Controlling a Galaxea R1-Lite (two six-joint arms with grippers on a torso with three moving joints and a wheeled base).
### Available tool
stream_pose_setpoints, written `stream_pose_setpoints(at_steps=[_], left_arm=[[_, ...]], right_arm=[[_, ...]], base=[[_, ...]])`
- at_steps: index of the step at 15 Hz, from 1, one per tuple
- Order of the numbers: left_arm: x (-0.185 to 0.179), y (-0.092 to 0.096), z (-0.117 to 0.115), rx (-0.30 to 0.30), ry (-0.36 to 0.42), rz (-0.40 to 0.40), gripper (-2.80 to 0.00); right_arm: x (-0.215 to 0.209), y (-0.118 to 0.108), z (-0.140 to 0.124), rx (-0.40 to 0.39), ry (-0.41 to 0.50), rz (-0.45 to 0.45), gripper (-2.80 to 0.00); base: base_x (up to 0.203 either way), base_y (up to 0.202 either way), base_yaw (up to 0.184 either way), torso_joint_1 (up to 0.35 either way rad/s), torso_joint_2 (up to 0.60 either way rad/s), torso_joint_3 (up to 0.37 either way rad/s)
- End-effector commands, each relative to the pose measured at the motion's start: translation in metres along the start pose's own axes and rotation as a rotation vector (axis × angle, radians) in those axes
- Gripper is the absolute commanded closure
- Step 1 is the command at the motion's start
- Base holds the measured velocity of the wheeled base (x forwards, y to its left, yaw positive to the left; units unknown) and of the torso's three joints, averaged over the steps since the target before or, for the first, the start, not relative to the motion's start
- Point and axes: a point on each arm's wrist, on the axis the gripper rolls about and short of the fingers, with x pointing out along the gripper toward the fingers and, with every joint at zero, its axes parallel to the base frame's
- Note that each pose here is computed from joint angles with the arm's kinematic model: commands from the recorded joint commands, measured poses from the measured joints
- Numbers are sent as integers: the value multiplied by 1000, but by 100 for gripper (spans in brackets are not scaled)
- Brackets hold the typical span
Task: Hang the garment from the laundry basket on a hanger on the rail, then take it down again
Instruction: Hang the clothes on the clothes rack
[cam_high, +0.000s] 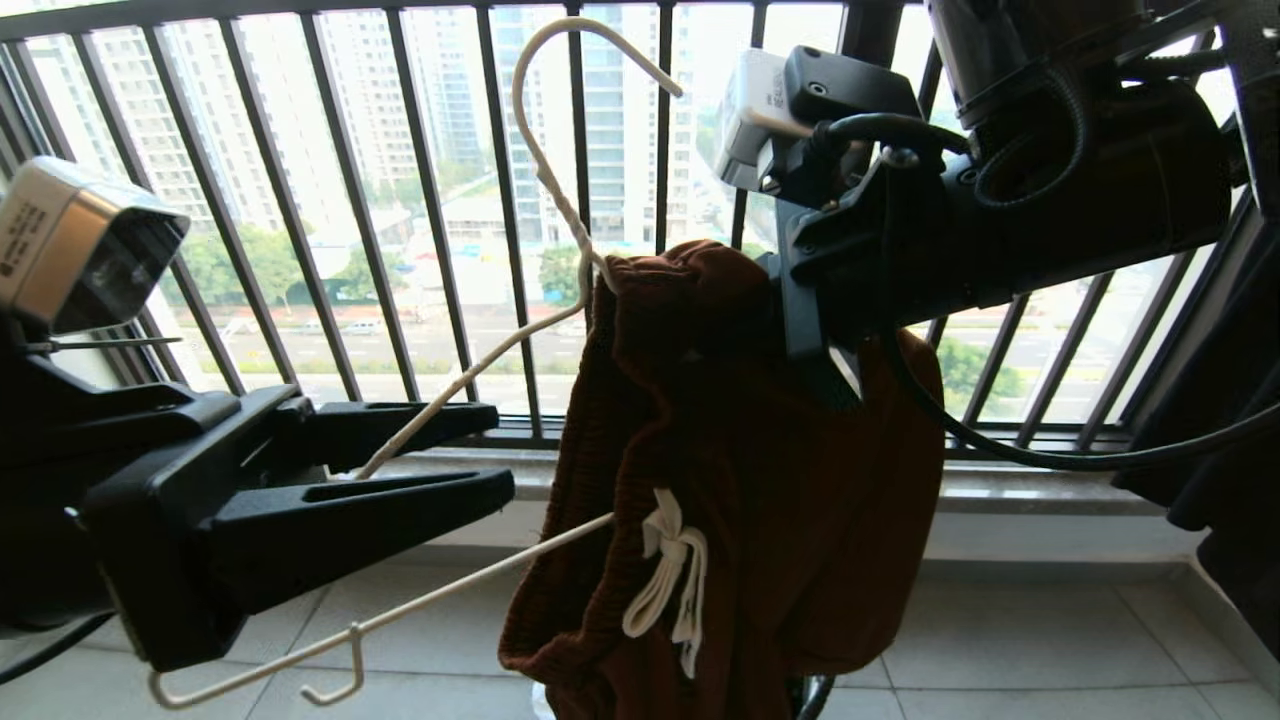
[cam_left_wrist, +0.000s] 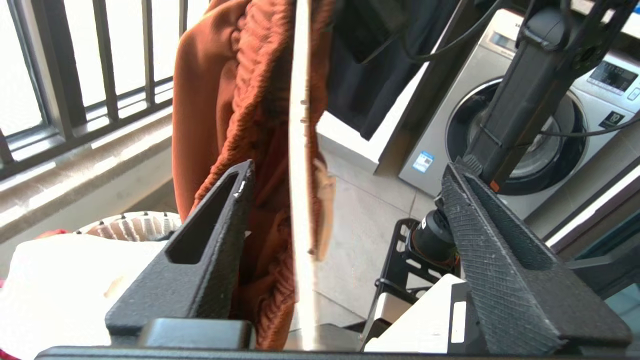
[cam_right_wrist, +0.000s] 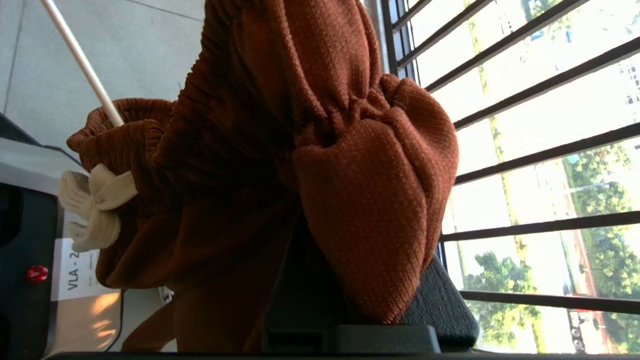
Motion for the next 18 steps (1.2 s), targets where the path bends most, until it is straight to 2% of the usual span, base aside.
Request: stream_pose_setpoints(at_steps=[1,5,9,13,14,16,18], left_arm=[[-10,-12,10,44,-48,-9,-280],[-24,-30,31,115,-172,79,-280],[-37,-35,51,165,-273,197,-280],[-46,-36,66,169,-347,295,-280],[-46,-34,67,167,-347,300,0],[-44,-32,69,153,-333,306,0],[-44,-34,73,86,-263,334,0]], right_arm=[[5,-2,-3,2,11,3,0],[7,-3,-5,7,37,-17,0],[14,-5,-10,16,65,-23,0],[17,-9,-12,18,91,-53,0],[15,-13,-15,24,100,-72,0],[8,-23,-23,58,115,-109,0],[2,-31,-30,89,128,-142,0]], base=[[0,0,0,0,0,0],[0,0,0,0,0,0],[0,0,0,0,0,0],[0,0,0,0,0,0],[0,0,0,0,0,0],[0,0,0,0,0,0],[0,0,0,0,0,0]])
